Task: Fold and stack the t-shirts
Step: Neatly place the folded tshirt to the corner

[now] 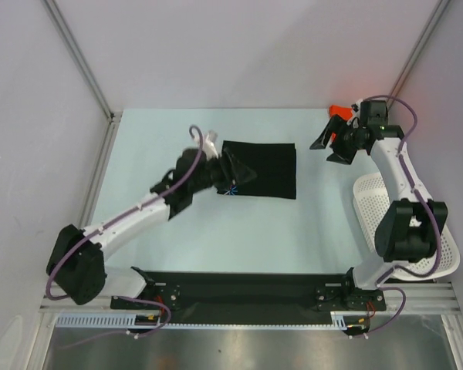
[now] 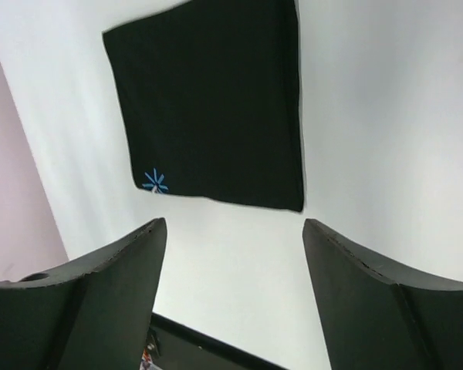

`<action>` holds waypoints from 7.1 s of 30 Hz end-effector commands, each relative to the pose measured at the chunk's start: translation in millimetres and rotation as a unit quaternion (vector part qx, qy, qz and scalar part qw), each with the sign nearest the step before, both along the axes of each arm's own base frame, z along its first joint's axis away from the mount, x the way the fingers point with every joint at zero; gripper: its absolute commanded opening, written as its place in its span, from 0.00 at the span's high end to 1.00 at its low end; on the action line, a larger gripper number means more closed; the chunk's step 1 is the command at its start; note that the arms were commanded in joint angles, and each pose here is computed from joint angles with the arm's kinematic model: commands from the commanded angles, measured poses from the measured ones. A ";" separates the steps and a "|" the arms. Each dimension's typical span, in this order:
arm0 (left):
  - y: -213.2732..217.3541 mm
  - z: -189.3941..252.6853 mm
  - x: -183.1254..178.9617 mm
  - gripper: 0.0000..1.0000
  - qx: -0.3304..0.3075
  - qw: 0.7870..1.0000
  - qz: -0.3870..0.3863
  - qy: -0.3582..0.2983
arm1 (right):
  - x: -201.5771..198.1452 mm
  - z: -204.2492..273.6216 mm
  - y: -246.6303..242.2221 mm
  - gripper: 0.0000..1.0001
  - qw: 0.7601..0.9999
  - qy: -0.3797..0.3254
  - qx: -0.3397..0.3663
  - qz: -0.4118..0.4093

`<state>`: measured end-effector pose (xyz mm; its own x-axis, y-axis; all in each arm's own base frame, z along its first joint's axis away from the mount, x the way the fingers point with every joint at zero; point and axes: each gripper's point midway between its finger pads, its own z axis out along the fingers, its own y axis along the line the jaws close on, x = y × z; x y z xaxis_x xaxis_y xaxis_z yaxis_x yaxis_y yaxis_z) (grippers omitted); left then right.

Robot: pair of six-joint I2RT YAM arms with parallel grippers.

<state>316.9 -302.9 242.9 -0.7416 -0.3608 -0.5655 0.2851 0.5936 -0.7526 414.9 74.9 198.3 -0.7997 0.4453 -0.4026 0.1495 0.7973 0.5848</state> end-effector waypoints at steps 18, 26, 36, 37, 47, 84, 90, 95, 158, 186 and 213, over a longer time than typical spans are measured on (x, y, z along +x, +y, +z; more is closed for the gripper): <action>-98.3 -150.7 -31.5 0.26 -0.283 0.861 0.288 0.309 | -54.3 5.5 -20.3 0.16 0.996 -0.009 -0.085 -0.029; -111.8 -190.2 -4.1 0.32 -0.248 0.837 0.365 0.324 | -26.3 10.6 -28.5 0.16 0.994 -0.018 -0.106 -0.034; -117.4 -217.4 17.8 0.42 -0.228 0.823 0.414 0.314 | -1.7 18.0 -34.8 0.15 0.996 -0.023 -0.075 -0.049; -118.1 -224.4 18.9 0.42 -0.230 0.817 0.421 0.320 | -0.5 18.8 -34.4 0.15 0.996 -0.025 -0.072 -0.049; -118.2 -239.5 29.4 0.47 -0.222 0.813 0.438 0.313 | 2.9 -8.3 -34.1 0.12 0.998 0.005 -0.058 -0.025; -114.4 -133.2 75.9 1.00 -0.315 0.861 0.300 0.263 | 70.0 -110.8 47.0 0.00 0.977 0.060 0.175 0.105; -109.4 -116.0 81.1 1.00 -0.334 0.857 0.295 0.258 | 73.1 -123.0 59.3 0.00 0.970 0.078 0.205 0.101; -105.2 -102.7 83.5 1.00 -0.340 0.859 0.289 0.250 | 73.6 -134.8 58.6 0.03 0.971 0.094 0.197 0.095; 120.5 -82.8 -128.7 0.53 0.221 0.973 -0.065 0.001 | 148.8 -8.1 -106.6 1.00 0.896 -0.066 -0.429 0.096; 114.1 -86.7 -118.8 0.53 0.277 0.955 -0.095 0.034 | 205.8 95.6 -160.4 1.00 0.772 -0.205 -0.596 0.081; 112.8 -95.9 -113.8 0.53 0.293 0.949 -0.101 0.054 | 232.0 71.1 -198.5 1.00 0.772 -0.214 -0.597 0.051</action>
<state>195.5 -183.9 129.8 -0.8558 0.1400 -0.4979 0.3411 0.8765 -0.3398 633.9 -115.5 216.9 -0.5897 -0.4962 -0.6372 -0.0617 0.8143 -0.5771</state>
